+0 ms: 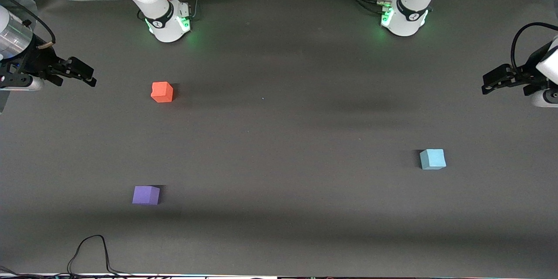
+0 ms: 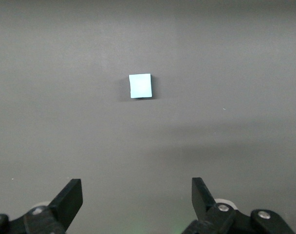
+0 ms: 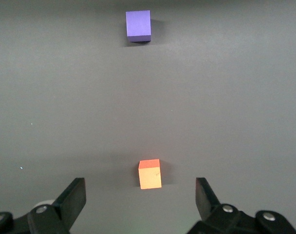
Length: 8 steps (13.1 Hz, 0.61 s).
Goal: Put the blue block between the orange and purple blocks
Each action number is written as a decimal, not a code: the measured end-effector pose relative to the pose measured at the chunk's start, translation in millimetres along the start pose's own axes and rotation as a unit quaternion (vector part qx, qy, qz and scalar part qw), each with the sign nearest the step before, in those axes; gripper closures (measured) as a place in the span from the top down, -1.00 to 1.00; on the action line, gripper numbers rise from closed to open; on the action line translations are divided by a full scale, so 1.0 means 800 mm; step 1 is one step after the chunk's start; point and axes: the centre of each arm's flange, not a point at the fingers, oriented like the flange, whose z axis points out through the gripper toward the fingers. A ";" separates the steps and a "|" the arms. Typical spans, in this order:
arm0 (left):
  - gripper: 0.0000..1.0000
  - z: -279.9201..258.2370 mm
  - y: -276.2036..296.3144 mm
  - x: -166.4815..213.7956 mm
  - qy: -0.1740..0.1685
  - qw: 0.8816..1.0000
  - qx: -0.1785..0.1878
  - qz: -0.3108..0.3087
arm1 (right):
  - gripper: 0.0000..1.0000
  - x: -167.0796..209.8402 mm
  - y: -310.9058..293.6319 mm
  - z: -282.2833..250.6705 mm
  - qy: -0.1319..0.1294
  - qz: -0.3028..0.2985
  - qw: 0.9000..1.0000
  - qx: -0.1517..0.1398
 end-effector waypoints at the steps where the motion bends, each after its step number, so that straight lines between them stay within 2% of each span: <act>1: 1.00 0.000 0.000 0.000 0.000 1.000 0.000 0.000 | 1.00 0.000 0.001 0.001 -0.001 0.000 1.000 0.000; 8: 1.00 0.006 -0.009 0.002 -0.003 1.000 0.000 -0.006 | 1.00 -0.003 0.008 0.008 -0.005 0.006 1.000 0.001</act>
